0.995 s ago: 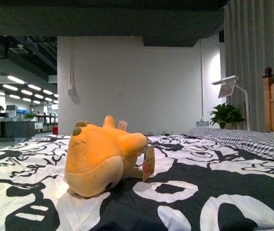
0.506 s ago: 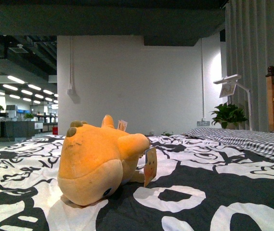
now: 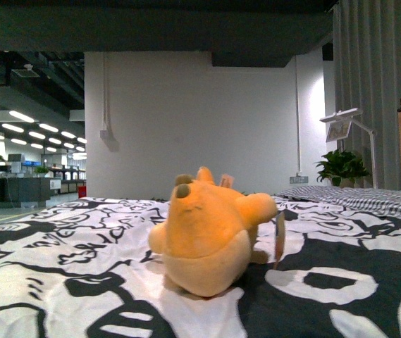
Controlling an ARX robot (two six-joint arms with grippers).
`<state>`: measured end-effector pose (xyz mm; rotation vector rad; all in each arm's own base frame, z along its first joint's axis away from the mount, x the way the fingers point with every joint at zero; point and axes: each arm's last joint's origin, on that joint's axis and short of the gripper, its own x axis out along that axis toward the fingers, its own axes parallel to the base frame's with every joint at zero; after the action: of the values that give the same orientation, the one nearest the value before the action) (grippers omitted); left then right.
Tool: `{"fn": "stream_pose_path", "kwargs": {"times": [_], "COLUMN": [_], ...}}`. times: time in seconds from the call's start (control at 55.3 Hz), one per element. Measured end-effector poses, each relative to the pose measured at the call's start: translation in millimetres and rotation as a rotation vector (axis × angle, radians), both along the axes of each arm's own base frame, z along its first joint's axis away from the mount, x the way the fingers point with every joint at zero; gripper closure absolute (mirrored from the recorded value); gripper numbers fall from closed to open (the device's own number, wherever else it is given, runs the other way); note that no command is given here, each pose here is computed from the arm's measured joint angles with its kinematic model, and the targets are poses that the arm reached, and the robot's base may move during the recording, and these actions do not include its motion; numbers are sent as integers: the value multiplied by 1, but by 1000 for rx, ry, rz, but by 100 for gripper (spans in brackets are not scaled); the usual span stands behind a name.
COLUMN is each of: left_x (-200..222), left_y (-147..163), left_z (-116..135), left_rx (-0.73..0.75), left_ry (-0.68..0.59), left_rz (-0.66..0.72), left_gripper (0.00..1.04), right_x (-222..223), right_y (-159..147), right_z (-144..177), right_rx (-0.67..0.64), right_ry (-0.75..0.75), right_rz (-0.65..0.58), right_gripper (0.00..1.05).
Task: Put away toys
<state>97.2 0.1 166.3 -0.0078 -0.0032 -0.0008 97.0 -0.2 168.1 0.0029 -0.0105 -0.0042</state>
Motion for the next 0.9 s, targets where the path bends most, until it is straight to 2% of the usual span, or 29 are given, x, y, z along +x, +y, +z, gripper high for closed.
{"fn": "stream_pose_path", "kwargs": {"times": [0.904], "left_x": [0], "left_y": [0], "left_z": [0], "left_rx": [0], "left_ry": [-1], "left_rz": [3], "left_gripper": [6], "right_x": [0], "right_y": [0], "right_z": [0], "right_rx": [0], "right_ry": [2], "right_rz": [7], "right_gripper": [7]}}
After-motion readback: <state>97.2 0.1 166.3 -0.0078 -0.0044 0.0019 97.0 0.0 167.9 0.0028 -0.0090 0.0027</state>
